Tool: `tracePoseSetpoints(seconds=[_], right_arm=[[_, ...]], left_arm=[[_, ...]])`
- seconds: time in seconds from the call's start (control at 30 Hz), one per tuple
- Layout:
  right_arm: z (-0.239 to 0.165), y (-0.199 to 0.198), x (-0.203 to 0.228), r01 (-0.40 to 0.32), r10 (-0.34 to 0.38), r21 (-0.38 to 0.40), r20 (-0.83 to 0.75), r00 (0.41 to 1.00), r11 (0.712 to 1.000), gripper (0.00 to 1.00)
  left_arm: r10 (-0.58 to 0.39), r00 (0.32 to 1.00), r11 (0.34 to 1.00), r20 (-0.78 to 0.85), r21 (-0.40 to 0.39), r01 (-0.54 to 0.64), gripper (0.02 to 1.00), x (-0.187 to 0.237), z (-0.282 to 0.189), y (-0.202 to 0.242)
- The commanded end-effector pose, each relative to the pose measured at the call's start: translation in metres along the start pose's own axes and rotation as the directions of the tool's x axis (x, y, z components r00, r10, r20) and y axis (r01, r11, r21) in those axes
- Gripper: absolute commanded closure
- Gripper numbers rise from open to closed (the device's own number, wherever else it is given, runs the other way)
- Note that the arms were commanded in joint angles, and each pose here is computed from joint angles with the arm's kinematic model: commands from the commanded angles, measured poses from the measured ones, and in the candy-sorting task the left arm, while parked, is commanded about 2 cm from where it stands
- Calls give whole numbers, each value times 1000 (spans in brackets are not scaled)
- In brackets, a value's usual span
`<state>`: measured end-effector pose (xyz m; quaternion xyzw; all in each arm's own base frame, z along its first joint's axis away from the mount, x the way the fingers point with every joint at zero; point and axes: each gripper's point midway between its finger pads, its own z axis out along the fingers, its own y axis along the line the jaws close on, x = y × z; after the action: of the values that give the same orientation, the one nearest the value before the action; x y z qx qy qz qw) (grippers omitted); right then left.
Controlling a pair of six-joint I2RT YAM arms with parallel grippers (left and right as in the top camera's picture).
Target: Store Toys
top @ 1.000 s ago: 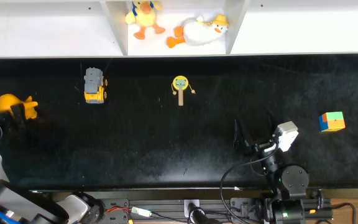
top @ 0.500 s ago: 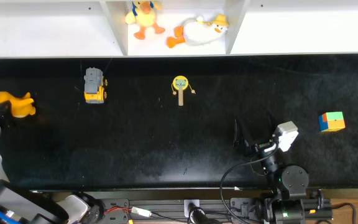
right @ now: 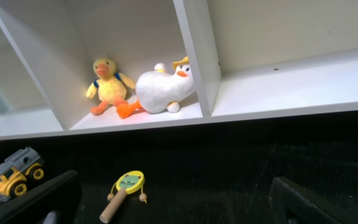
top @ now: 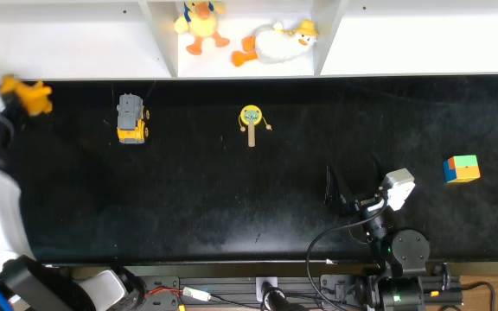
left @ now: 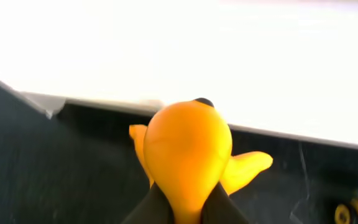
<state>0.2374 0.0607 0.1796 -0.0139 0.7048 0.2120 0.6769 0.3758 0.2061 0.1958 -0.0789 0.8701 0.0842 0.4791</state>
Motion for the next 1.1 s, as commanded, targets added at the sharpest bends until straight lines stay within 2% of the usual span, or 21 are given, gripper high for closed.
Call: tracePoseSetpoints(seconds=[0.03,0.33,0.5,0.7,1.1], right_arm=[[0,0,3,3,-3,0,0,1000,1000,5],[0,0,3,3,-3,0,0,1000,1000,7],[0,0,3,3,-3,0,0,1000,1000,5],[0,0,3,3,-3,0,0,1000,1000,7],[0,0,3,3,-3,0,0,1000,1000,7]], left_arm=[[38,998,987,57,-160,-28,982,-35,-3,-2],[42,992,986,121,-166,-22,980,-69,-5,-9],[45,989,995,139,-97,-31,982,-81,7,-18],[38,994,999,106,-31,-34,982,-73,35,-25],[3,995,1000,104,20,-5,985,-80,64,-28]])
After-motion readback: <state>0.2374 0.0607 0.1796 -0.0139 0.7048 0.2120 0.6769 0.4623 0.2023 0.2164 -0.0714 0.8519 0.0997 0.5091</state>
